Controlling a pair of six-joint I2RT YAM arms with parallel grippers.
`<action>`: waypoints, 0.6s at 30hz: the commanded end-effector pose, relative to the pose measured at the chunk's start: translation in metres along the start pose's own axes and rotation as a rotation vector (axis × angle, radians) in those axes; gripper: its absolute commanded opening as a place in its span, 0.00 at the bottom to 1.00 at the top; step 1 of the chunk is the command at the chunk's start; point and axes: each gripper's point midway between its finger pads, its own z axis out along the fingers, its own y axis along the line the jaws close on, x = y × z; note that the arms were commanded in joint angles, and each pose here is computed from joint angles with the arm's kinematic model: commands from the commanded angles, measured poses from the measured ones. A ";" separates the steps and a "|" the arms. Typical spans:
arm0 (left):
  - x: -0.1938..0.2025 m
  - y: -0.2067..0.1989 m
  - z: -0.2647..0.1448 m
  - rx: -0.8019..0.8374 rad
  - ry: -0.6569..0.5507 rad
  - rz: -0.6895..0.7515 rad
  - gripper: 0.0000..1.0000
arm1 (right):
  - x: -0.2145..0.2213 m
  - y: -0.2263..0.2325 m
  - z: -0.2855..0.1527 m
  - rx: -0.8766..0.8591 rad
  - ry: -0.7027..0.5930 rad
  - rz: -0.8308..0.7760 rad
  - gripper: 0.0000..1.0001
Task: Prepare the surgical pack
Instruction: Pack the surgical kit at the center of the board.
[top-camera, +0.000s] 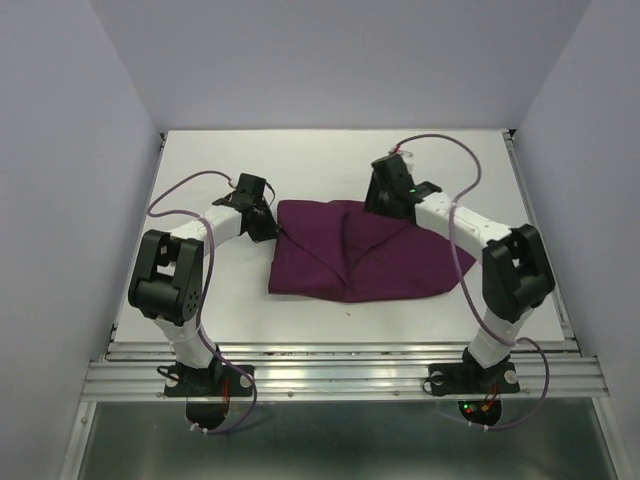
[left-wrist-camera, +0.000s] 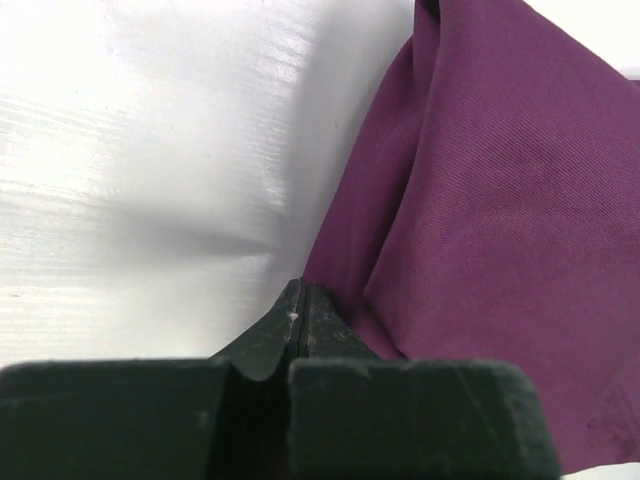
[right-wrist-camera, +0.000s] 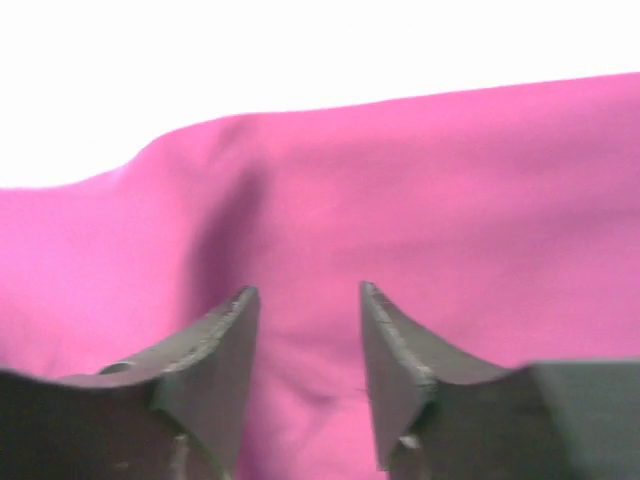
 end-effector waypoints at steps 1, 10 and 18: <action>-0.015 -0.018 -0.019 0.051 -0.045 0.016 0.00 | -0.074 -0.079 -0.040 0.166 -0.198 0.102 0.55; -0.014 -0.021 -0.011 0.054 -0.025 0.021 0.00 | -0.028 -0.277 -0.057 0.423 -0.094 0.432 0.80; -0.009 -0.023 -0.007 0.072 -0.004 0.017 0.00 | 0.028 -0.299 -0.041 0.430 -0.007 0.520 0.75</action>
